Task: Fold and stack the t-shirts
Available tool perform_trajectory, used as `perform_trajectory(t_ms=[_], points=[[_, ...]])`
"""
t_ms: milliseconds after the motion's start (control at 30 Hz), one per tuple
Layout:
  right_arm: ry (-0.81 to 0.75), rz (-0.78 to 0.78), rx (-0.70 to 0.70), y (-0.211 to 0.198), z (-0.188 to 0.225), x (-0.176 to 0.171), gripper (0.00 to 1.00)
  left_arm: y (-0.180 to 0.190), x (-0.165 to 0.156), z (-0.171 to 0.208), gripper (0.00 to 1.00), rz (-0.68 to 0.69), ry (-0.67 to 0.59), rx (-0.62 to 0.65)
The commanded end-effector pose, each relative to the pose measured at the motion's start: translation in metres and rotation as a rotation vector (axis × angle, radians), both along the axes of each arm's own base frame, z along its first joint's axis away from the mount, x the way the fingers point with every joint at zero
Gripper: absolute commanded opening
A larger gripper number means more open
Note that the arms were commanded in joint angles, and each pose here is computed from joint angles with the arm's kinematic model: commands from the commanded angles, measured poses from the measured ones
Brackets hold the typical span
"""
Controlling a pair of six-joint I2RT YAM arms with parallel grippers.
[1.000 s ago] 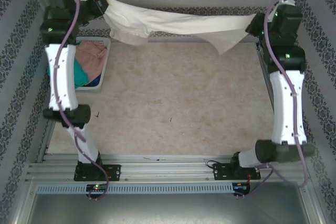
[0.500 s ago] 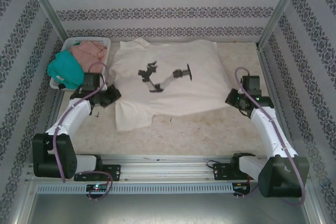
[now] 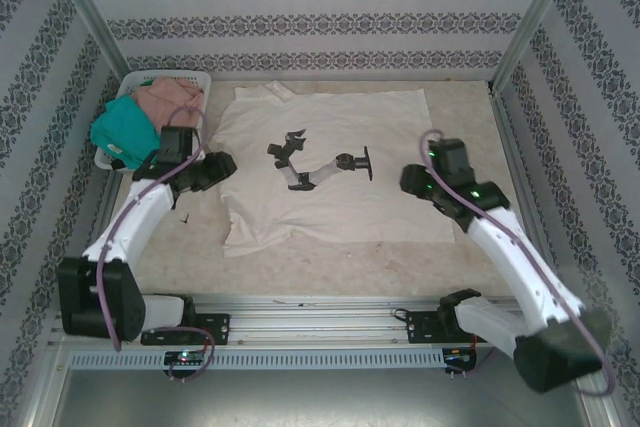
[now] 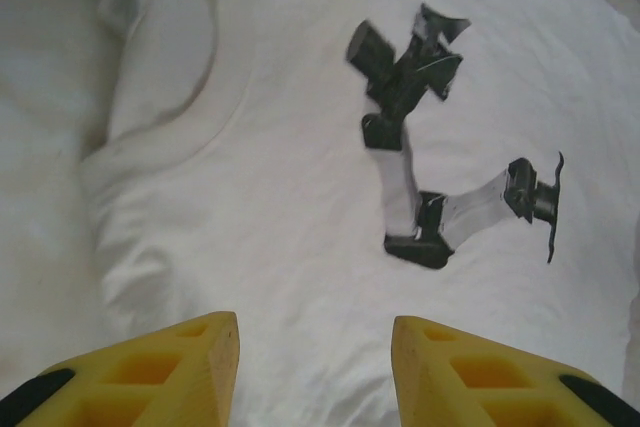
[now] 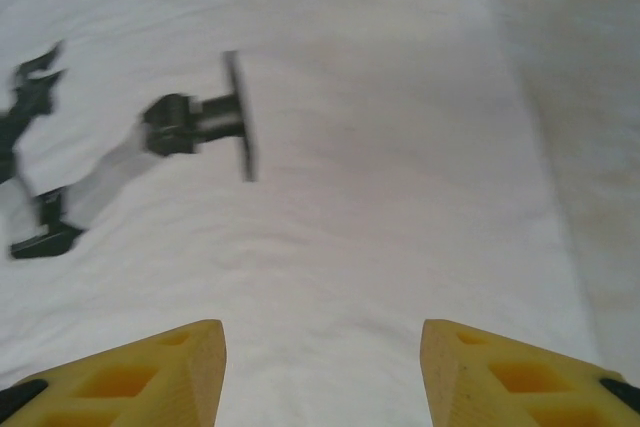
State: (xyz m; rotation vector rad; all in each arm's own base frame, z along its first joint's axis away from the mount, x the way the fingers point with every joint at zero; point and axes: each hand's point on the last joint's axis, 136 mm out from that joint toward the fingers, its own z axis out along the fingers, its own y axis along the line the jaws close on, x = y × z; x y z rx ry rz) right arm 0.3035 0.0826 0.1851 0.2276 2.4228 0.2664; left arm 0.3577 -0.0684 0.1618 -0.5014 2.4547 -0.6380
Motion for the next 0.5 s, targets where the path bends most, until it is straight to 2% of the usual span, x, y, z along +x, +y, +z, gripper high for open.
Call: perform_trajectory(t_ms=[0, 67, 167, 200, 233, 267, 467], points=[[0.003, 0.052, -0.018, 0.029, -0.019, 0.043, 0.56, -0.023, 0.033, -0.014, 0.45, -0.09, 0.019, 0.062], [0.037, 0.05, -0.053, 0.035, -0.038, 0.068, 0.56, -0.045, 0.059, -0.028, 0.45, -0.155, 0.031, 0.053], [0.105, 0.035, -0.116, 0.035, -0.065, 0.105, 0.55, -0.052, 0.101, -0.062, 0.43, -0.158, 0.076, 0.11], [0.124, 0.026, -0.124, 0.033, -0.076, 0.117, 0.55, -0.047, 0.113, -0.078, 0.42, -0.117, 0.119, 0.134], [0.14, -0.011, -0.155, 0.025, -0.085, 0.125, 0.54, -0.051, 0.122, -0.088, 0.41, -0.124, 0.134, 0.121], [0.164, -0.044, -0.192, 0.017, -0.096, 0.131, 0.54, -0.053, 0.133, -0.098, 0.4, -0.134, 0.141, 0.127], [0.276, -0.143, -0.146, -0.009, -0.136, 0.135, 0.53, -0.046, 0.162, -0.13, 0.4, -0.121, 0.217, 0.204]])
